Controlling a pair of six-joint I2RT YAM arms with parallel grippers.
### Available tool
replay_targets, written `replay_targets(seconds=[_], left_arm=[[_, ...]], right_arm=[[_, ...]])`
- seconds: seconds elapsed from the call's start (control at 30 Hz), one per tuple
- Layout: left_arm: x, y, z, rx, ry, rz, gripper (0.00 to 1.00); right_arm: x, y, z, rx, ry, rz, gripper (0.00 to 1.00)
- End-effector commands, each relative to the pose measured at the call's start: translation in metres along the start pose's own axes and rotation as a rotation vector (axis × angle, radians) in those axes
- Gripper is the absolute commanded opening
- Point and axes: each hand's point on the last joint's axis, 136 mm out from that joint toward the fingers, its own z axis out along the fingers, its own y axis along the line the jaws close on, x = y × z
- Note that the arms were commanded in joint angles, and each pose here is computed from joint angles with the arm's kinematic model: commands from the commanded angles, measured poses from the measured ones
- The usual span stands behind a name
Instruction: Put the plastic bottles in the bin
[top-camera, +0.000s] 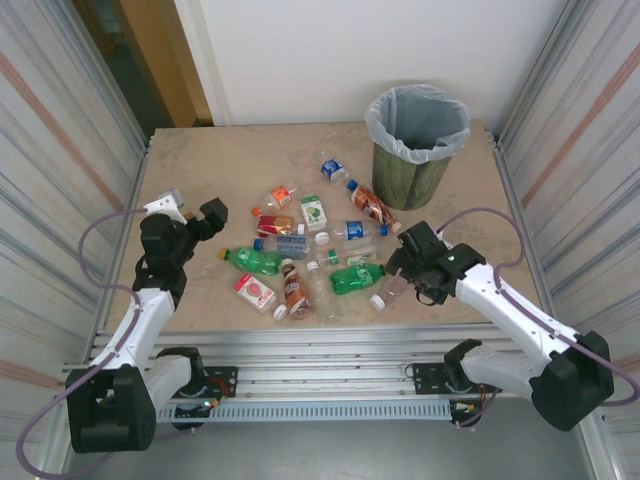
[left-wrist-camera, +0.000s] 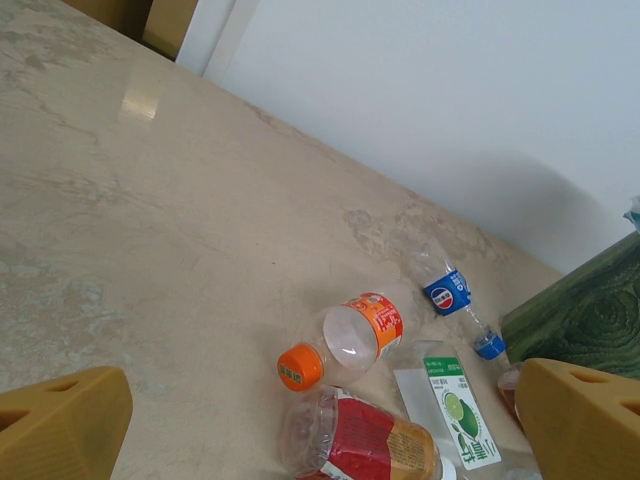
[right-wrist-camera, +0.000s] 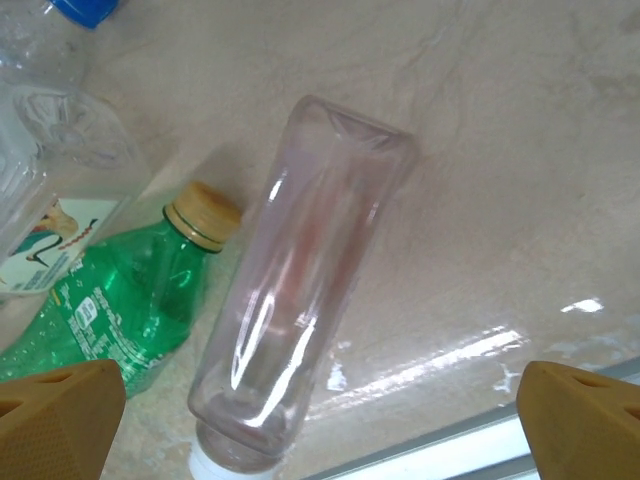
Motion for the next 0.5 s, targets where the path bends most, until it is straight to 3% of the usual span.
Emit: replay_targets(seconds=[0.0,0.23,0.47], left_arm=[[-0.006,-0.007,0.000,0.027,-0.019,-0.007,0.99],[-0.003,-0.003,0.001,0.015,-0.013,-0.004,0.99],[-0.002,-0.002,0.000,0.008,-0.009,0.004,0.99]], right_arm=[[0.003,0.010,0.010,-0.021,0.023,0.053,0.97],[0.011,0.013,0.037,0.021,0.071,0.061,0.91],[0.016,0.009,0.061,0.051,0.098,0.078,0.75]])
